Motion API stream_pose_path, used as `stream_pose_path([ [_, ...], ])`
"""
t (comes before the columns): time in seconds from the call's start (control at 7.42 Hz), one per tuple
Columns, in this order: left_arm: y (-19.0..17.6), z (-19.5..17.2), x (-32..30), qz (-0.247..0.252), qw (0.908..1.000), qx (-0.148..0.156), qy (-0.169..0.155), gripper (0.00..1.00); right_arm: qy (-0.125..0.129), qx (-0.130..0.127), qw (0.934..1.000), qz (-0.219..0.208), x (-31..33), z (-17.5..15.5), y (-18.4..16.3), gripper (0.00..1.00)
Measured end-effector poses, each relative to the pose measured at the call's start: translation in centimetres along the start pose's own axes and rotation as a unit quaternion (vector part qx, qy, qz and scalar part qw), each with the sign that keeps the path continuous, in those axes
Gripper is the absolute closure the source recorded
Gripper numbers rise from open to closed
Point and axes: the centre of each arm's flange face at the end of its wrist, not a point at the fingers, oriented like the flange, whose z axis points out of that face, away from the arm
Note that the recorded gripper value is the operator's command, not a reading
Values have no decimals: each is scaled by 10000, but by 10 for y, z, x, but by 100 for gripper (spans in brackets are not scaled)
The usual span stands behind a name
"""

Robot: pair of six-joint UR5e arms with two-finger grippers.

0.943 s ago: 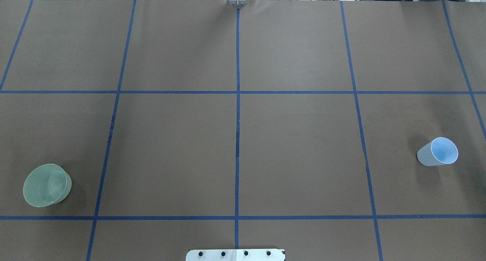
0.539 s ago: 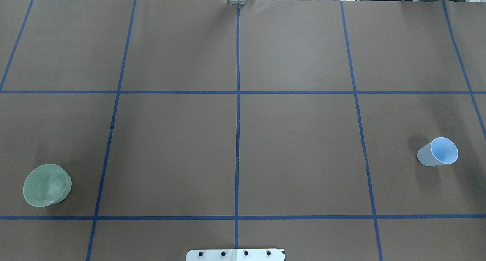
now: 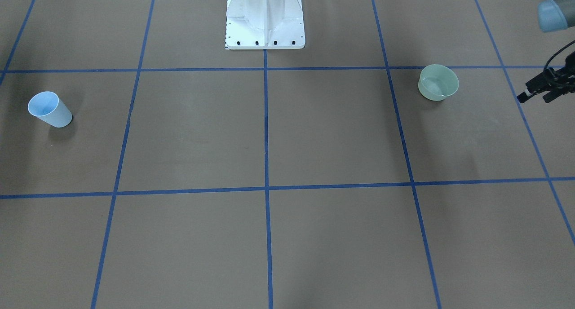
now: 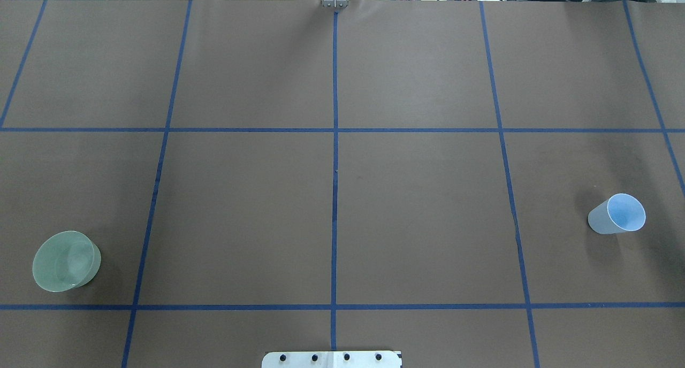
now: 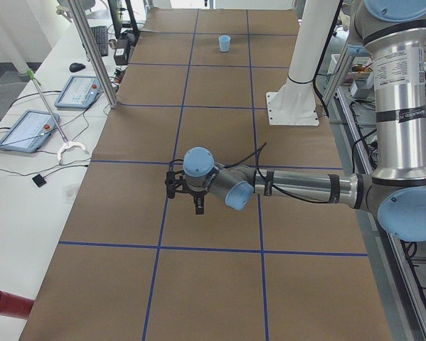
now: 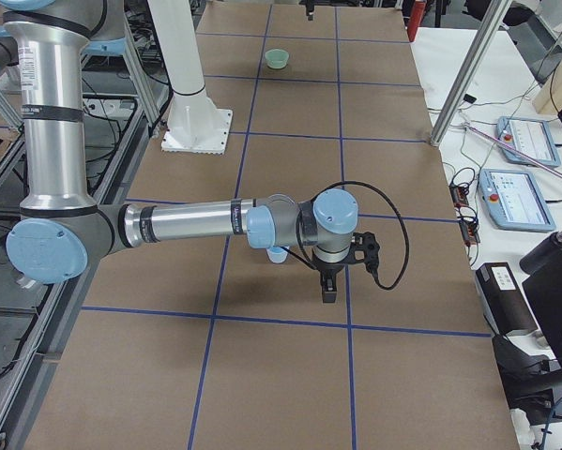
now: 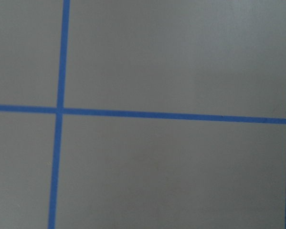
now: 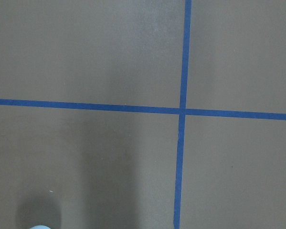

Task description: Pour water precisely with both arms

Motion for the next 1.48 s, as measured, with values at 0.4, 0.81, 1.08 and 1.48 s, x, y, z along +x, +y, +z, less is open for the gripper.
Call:
stream_pose_path([
  [0.4, 53, 43, 8, 29, 9994, -346, 73, 0, 129, 16, 9999, -15, 1, -1, -1, 1],
  [0.81, 96, 99, 45, 53, 9985, -551, -17, 0, 86, 11, 10000, 5, 0, -1, 0, 1],
  [1.08, 111, 115, 56, 66, 9977, -669, -17, 22, 75, 4, 10000, 16, 0, -1, 0, 1],
  [1.48, 122, 124, 58, 111, 9966, -810, -55, 47, 73, 3, 10000, 16, 0, -1, -1, 1],
])
